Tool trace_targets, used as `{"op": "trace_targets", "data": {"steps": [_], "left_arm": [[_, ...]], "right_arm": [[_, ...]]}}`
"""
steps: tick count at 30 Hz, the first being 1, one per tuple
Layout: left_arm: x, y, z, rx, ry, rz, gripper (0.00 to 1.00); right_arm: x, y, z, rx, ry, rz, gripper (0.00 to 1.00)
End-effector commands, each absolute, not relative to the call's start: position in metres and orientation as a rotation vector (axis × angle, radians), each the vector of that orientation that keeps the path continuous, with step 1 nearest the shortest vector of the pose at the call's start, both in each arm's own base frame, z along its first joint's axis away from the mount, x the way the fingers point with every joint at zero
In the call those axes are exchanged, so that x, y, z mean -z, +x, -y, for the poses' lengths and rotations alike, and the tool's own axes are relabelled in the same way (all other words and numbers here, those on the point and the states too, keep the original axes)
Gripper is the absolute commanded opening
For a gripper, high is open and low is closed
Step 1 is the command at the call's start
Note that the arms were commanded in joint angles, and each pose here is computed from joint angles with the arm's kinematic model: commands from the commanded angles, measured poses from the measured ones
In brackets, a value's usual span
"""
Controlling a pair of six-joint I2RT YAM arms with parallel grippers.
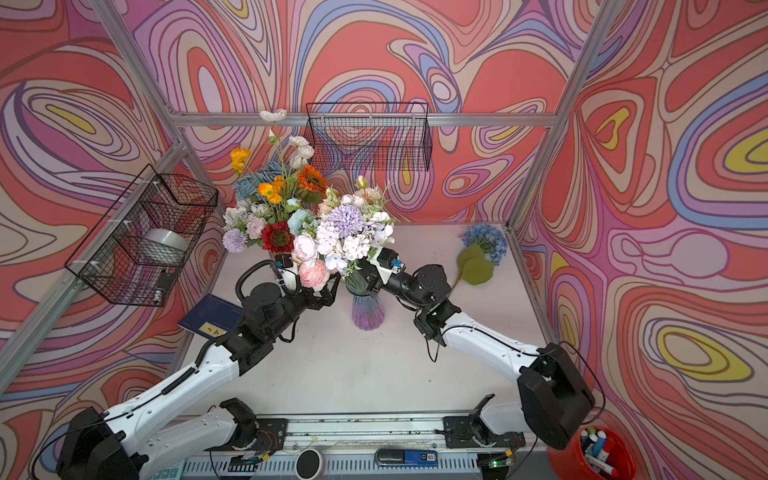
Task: Arrange the flowers into the vase
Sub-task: 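Carry the white-lilac bunch to the blue-purple vase and insert its stems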
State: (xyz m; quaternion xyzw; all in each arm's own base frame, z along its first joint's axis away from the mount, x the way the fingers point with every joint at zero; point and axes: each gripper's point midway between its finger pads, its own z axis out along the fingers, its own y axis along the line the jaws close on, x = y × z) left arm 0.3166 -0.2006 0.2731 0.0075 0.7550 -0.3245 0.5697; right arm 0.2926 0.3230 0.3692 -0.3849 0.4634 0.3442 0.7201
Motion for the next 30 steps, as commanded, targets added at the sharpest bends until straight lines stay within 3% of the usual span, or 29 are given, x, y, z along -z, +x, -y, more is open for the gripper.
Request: {"op": "trace_targets", "data": {"steps": [1, 26, 28, 30], "left_arm": [[-0.278, 0.318, 0.202, 0.745, 0.033, -1.774, 1.00], [-0.283, 0.315, 0.195, 0.709, 0.031, -1.774, 1.00], [-0.282, 0.315, 0.194, 0.705, 0.033, -1.777, 1.00], [-0.283, 0.315, 0.194, 0.705, 0.036, -1.776, 1.00]], "right_arm": [[-0.364, 0.290, -0.324, -0.751, -0.854, -0.978, 0.00], [-0.270, 0.302, -0.318, -0.794, -0.798, -1.247, 0.00], [-0.266, 0.303, -0.317, -0.781, -0.802, -1.275, 0.06], [-0.264, 0.303, -0.316, -0.773, -0.808, -1.295, 0.18]]}}
